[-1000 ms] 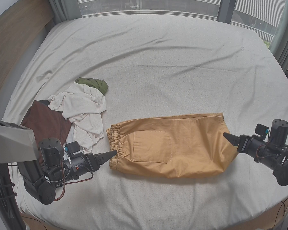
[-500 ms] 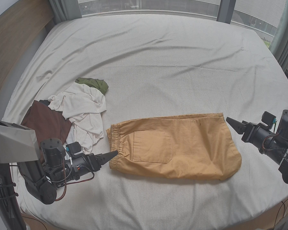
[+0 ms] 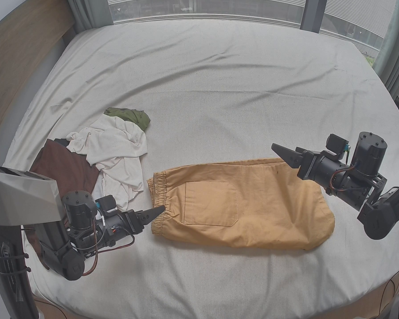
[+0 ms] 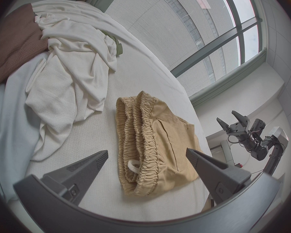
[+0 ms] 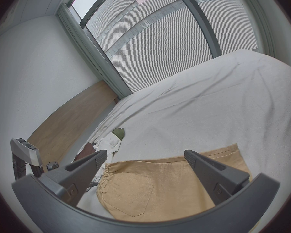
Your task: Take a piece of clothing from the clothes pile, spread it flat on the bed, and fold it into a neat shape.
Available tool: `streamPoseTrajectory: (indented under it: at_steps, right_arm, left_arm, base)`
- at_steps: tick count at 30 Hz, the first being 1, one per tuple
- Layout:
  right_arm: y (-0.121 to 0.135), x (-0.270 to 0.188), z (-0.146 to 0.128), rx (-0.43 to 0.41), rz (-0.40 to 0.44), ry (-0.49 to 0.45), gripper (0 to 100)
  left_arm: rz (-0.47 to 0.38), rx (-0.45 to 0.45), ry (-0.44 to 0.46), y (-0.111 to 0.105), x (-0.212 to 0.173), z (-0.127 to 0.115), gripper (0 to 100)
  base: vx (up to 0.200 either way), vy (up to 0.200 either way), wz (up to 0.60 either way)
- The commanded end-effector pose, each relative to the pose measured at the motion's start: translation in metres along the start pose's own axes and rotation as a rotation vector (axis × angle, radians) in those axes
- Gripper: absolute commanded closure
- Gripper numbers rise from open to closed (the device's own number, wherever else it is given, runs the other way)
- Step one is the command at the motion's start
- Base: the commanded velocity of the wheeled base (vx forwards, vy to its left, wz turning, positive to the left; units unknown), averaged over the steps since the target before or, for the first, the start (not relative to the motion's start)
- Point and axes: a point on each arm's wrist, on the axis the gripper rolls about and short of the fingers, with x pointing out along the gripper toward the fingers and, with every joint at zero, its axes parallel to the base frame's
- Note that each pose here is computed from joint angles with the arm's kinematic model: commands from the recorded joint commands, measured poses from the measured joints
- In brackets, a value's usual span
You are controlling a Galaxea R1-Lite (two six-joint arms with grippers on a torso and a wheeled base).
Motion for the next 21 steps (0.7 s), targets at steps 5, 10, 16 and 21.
streamPoseTrajectory:
  at_steps: [5, 10, 16, 21]
  right_arm:
    - [-0.005, 0.002, -0.006, 0.030, 0.016, 0.029, 0]
    - [-0.004, 0.002, -0.006, 0.029, 0.021, 0.029, 0]
    - [-0.004, 0.002, -0.007, 0.028, 0.023, 0.024, 0]
    - [-0.004, 0.002, -0.008, 0.028, 0.024, 0.022, 0]
  left_arm:
    - [0.008, 0.006, -0.026, 0.004, 0.011, 0.002, 0]
    - [-0.012, 0.020, -0.039, 0.003, 0.023, 0.003, 0]
    - [0.003, 0.026, -0.076, 0.006, 0.036, 0.005, 0]
    - [0.002, 0.026, -0.060, 0.009, 0.043, -0.001, 0]
  base:
    - [0.000, 0.000, 0.00]
    - [0.000, 0.000, 0.00]
    - [0.000, 0.000, 0.00]
    - [0.000, 0.000, 0.00]
